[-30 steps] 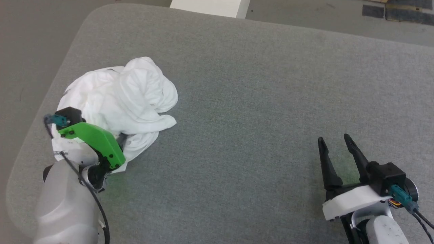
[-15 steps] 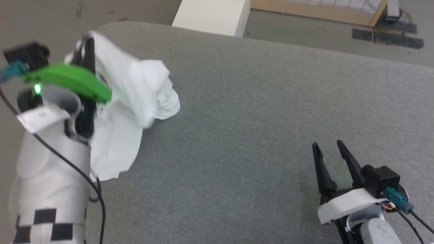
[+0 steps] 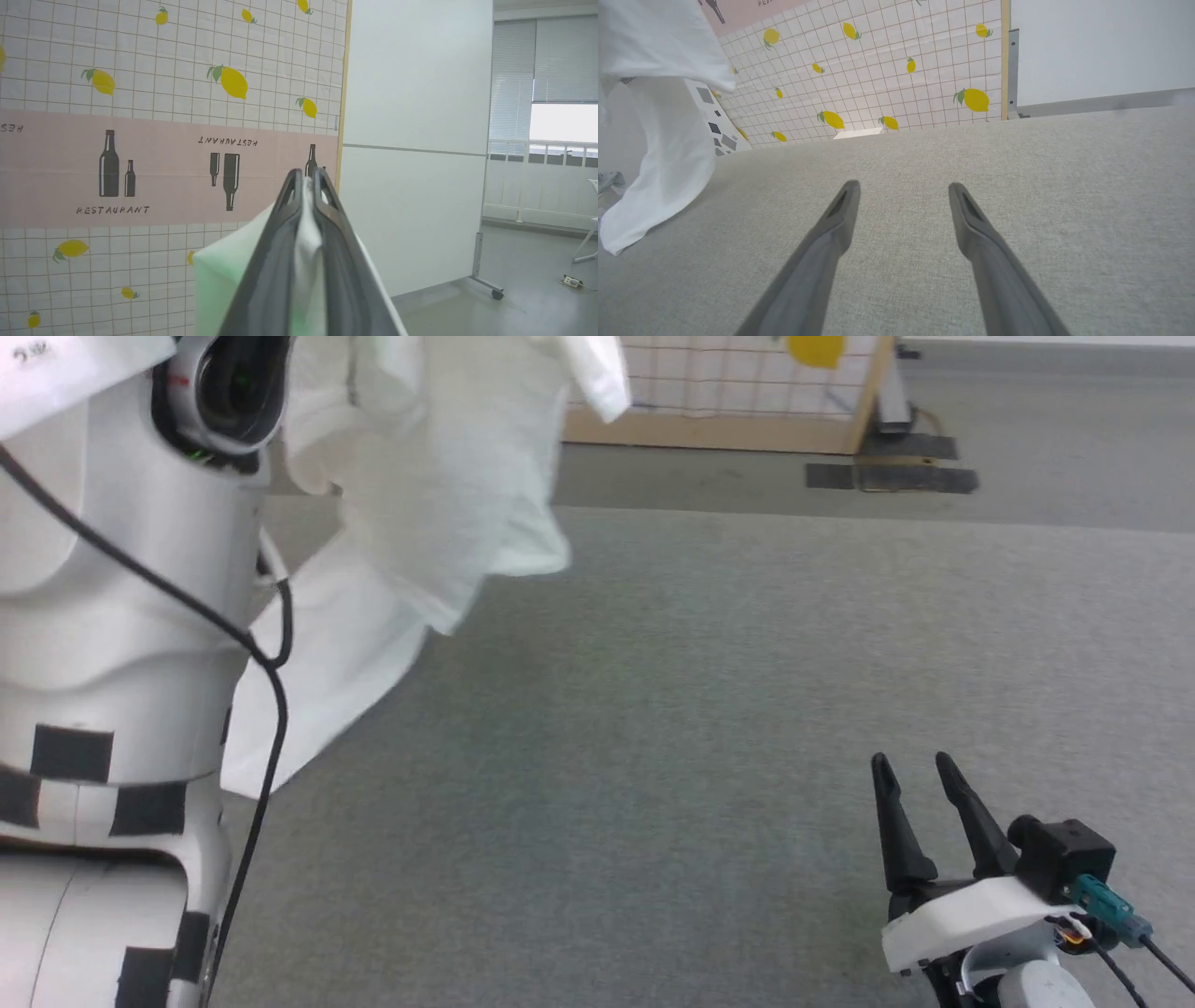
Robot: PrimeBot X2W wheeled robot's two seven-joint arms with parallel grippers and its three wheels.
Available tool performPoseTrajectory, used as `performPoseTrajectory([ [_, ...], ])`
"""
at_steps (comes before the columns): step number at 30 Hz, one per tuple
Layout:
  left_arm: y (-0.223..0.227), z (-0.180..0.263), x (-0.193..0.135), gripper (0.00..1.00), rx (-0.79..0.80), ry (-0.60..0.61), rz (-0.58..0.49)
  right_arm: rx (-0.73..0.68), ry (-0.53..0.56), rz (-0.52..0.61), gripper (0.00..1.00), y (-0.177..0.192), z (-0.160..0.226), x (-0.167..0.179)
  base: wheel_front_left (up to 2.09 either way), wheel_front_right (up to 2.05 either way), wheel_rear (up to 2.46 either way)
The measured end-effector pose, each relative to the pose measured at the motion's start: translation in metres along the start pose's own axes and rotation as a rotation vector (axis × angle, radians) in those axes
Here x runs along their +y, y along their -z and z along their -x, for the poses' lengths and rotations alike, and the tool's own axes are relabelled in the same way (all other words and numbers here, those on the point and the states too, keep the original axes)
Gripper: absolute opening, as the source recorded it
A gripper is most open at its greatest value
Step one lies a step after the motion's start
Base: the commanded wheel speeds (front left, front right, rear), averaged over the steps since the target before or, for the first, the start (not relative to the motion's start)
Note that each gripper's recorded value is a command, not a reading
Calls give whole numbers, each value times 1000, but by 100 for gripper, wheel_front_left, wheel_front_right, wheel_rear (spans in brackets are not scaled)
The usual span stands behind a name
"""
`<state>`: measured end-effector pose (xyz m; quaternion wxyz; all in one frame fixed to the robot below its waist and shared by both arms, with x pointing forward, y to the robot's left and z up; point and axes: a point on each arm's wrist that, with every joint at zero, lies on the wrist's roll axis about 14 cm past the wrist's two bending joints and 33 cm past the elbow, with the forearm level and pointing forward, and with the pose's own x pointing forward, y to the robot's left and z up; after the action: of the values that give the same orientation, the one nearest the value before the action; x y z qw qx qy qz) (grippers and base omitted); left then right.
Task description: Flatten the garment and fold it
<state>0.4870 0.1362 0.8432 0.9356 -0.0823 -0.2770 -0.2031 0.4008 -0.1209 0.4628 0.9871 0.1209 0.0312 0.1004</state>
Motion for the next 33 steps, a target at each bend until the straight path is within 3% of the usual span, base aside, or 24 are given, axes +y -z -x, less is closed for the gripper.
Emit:
performPoseTrajectory([
  [7, 28, -24, -64, 0, 51, 143, 166, -26, 116, 6, 100, -9, 30, -35, 0, 0, 0],
  [13, 132, 12, -102, 0, 329, 201, 267, -36, 172, 9, 100, -12, 45, -50, 0, 0, 0],
  [15, 178, 42, -108, 0, 474, 201, 288, -36, 183, 9, 100, -12, 48, -54, 0, 0, 0],
  [16, 232, 90, -114, 0, 653, 201, 283, -32, 186, 9, 100, -11, 48, -54, 0, 0, 0],
  [17, 248, 109, -115, 0, 714, 221, 221, -31, 184, 9, 100, -11, 47, -54, 0, 0, 0],
  [24, 324, 241, -139, 0, 1074, 234, 245, -21, 149, 8, 100, -7, 40, -44, 0, 0, 0],
  [30, 341, 306, -154, 0, 1286, 210, 332, -21, 122, 7, 100, -7, 37, -35, 0, 0, 0],
  [31, 340, 305, -152, 3, 1282, 194, 346, -23, 120, 7, 100, -8, 37, -35, 0, 0, 0],
  [32, 338, 301, -150, 27, 1268, 171, 363, -25, 118, 8, 100, -9, 37, -34, 0, 0, 0],
  [33, 334, 295, -145, 94, 1244, 135, 390, -27, 115, 8, 100, -9, 36, -33, 0, 0, 0],
])
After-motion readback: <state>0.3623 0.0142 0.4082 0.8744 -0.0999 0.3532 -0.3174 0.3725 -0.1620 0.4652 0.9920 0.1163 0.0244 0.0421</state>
